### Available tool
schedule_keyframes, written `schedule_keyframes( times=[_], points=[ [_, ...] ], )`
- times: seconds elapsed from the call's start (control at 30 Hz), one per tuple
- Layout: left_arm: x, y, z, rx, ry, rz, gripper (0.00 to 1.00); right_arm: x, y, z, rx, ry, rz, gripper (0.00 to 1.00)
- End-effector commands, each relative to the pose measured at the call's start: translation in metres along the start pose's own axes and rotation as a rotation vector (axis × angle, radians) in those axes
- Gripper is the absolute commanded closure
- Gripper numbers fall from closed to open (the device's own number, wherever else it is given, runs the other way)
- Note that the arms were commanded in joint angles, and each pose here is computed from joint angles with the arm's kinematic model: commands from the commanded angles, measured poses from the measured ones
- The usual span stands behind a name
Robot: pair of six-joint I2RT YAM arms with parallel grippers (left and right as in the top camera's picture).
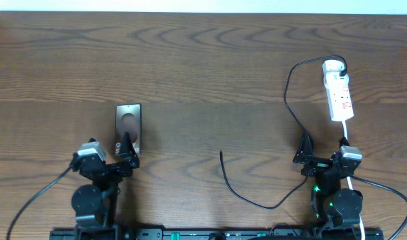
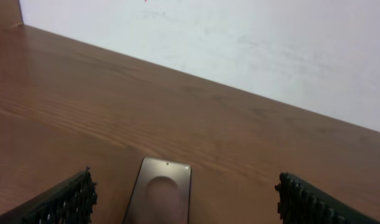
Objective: Plug charger to phone and switch on socket
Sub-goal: 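Move the left gripper over the silver phone and align with it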
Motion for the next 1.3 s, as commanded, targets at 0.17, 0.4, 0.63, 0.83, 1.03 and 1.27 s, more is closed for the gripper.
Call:
schedule_keyframes(
  times=[0.17,0.4,0.63,0.83,1.03,1.27],
  points=[
    [0.006,-0.1,-0.046,-0.006,-0.043,0.128,0.09,0.0,0.0,-0.001,-0.014,0.002,-0.001,0.01],
    [0.066,-0.174,-0.077,0.018,-0.201,0.511,0.09,0.0,0.0,-0.001,-0.014,0.002,-0.001,0.01],
    [0.134,-0.19,-0.08,0.043,-0.302,0.801,0.09,0.0,0.0,-0.001,-0.014,0.002,-0.001,0.01],
    [0.172,-0.161,-0.065,0.033,-0.351,0.921,0.09,0.0,0.0,-0.001,-0.014,0.002,-0.001,0.01],
    [0.192,-0.139,-0.054,0.028,-0.385,0.999,0.55,0.0,0.0,-0.001,-0.014,0.002,-0.001,0.01],
    [0.196,-0.129,-0.05,0.009,-0.404,1.045,0.02,0.0,0.0,-0.001,-0.014,0.002,-0.001,0.01]
  ],
)
Point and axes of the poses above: each gripper's point midway between its finger pads, its own x axis out along the fingers, its own z axis along the line the jaws close on, y = z × x, the point moved 10 cm from there along -x, back along the fingers, and after that the axes turned 9 degrees about -x, right-handed, at the moved point
